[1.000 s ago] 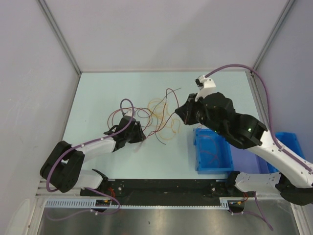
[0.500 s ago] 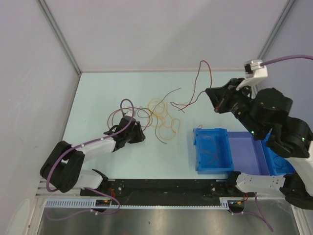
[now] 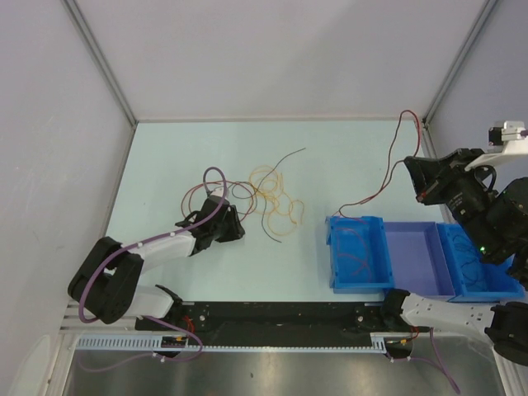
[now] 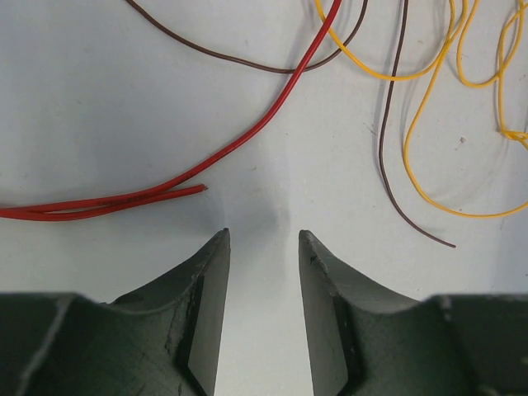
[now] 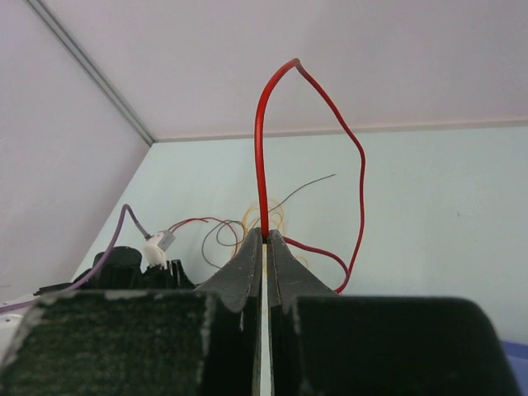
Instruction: Untangle the cables
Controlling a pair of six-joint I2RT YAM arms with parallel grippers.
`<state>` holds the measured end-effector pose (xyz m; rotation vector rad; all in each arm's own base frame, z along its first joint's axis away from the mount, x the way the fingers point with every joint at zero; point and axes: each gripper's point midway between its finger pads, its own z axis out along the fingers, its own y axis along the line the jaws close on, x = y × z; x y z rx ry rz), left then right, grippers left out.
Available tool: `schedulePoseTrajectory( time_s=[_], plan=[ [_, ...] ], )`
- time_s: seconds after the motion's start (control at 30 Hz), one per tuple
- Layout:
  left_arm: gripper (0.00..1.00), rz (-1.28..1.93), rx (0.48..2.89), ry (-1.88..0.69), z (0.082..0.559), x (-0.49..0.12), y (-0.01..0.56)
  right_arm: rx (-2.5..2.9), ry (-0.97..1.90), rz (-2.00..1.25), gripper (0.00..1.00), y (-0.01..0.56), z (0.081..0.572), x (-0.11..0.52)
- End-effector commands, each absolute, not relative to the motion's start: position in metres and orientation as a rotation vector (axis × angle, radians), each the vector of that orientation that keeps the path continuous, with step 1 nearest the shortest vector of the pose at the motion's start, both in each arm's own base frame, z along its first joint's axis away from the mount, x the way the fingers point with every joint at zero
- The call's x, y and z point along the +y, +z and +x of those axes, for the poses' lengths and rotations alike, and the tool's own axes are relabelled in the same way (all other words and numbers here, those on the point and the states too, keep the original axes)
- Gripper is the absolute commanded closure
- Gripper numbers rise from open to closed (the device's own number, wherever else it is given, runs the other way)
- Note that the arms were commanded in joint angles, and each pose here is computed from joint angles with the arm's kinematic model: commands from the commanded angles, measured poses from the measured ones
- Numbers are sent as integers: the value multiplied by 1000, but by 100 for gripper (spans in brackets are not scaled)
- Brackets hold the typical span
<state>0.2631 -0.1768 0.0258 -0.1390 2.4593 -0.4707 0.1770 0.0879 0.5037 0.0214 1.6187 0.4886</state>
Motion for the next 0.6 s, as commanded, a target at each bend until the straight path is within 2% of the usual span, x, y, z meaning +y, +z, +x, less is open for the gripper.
schedulePoseTrajectory(
  time_s=[0.0, 0.57],
  plan=[
    [57, -130, 2430, -453, 272, -176, 32, 1626, 475, 70, 100, 501, 168, 65],
    [58, -133, 2438, -445, 272, -175, 31, 1830, 421, 77, 100, 435, 149, 49]
  ],
)
